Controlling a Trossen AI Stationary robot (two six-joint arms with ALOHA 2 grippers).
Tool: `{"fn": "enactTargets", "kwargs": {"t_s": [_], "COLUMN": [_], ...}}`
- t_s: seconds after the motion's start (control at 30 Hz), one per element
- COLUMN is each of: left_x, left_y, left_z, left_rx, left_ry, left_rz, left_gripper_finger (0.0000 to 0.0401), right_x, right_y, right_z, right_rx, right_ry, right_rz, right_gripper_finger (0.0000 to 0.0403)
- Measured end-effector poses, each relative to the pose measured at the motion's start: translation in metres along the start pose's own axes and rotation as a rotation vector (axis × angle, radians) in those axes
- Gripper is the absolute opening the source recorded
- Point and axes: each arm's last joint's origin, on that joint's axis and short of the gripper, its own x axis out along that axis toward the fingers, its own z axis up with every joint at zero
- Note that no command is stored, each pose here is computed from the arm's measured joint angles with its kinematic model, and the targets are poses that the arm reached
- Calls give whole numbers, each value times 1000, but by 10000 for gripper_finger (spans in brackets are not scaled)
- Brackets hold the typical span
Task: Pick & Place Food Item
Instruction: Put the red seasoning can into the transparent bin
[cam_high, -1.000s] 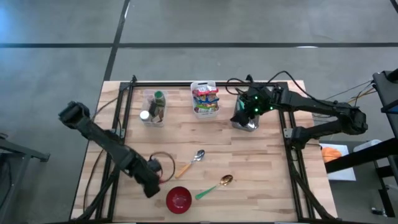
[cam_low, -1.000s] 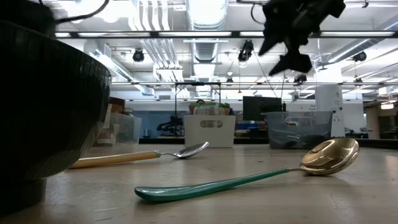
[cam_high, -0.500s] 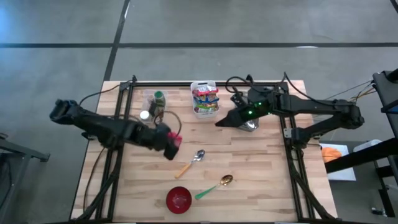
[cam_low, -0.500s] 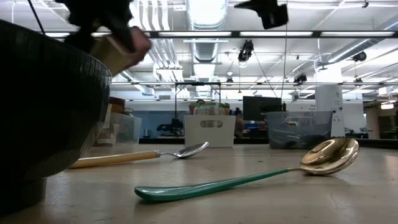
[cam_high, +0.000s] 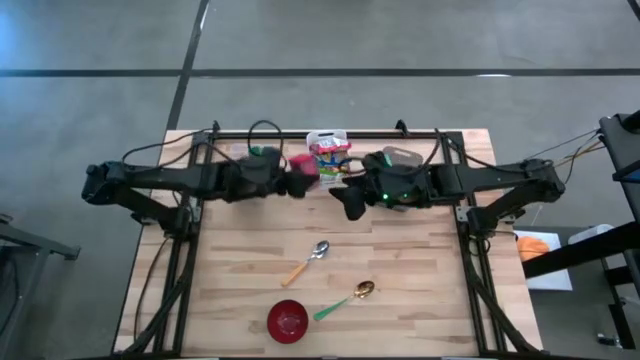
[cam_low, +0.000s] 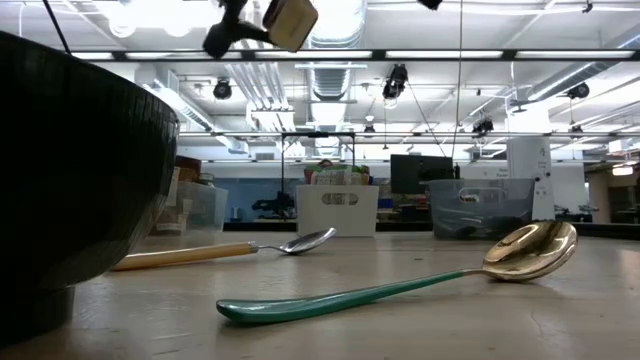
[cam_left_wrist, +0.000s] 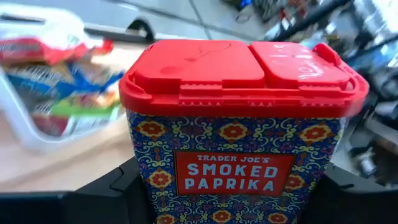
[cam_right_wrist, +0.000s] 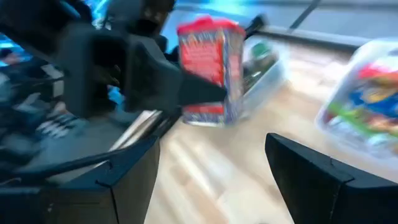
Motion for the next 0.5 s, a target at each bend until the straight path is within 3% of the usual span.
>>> {"fn": "enactTargets", "kwargs": {"t_s": [0.13,0.5], "left_x": [3,28], "left_y": [-10,-34], "left_z": [14,16], "left_rx": [-53,-77], "left_ry": [-39,4], "left_rz": [-25,-40], "left_gripper_finger": [265,264], "right_x": [0,7], "right_y": [9,27], "right_z": [1,6], "right_rx": [-58,-118], "right_ry": [-72,-74], "right_rz": [-106,-168], "right_gripper_finger": [287,287]}}
